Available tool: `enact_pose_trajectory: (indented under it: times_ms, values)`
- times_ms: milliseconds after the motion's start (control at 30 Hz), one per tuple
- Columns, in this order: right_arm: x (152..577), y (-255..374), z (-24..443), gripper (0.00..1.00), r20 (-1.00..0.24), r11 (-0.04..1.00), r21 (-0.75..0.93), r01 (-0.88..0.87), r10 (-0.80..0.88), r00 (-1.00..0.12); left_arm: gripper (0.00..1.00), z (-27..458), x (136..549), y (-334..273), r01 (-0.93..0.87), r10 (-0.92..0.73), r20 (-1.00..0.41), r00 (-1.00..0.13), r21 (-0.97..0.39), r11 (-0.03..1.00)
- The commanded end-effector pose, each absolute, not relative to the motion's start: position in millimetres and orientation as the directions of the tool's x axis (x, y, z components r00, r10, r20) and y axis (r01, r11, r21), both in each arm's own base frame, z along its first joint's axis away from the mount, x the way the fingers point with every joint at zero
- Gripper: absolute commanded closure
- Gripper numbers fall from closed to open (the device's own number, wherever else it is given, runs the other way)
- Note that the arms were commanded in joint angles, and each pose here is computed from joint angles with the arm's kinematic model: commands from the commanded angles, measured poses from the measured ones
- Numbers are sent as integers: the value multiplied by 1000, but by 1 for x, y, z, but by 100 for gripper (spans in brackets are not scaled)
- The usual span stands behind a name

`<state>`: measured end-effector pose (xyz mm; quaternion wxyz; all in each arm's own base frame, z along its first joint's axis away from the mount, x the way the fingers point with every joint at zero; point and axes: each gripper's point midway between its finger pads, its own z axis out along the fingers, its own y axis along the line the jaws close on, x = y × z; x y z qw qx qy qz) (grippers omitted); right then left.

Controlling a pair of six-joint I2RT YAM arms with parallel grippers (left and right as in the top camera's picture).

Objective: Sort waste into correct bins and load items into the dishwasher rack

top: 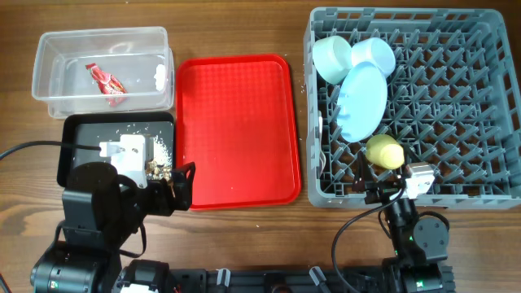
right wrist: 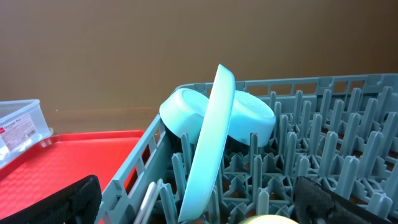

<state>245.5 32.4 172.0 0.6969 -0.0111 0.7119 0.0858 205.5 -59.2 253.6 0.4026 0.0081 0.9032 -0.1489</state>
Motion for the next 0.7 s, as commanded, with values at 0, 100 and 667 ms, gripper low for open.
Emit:
enact_pose_trajectory:
  times_ms: [0,100,667]
  values:
    - [244,34,176,0,-996,985,93,-148,93,-10,0,254,202,-55,144,-79,-750,-657,-227,963]
    - [244,34,176,0,-996,985,93,-148,93,-10,0,251,202,-48,123,-105,-782,-615,-226,966]
    - [244,34,176,0,-996,985,93,-148,93,-10,0,190,242,-38,231,-145,-989,27,-135,964]
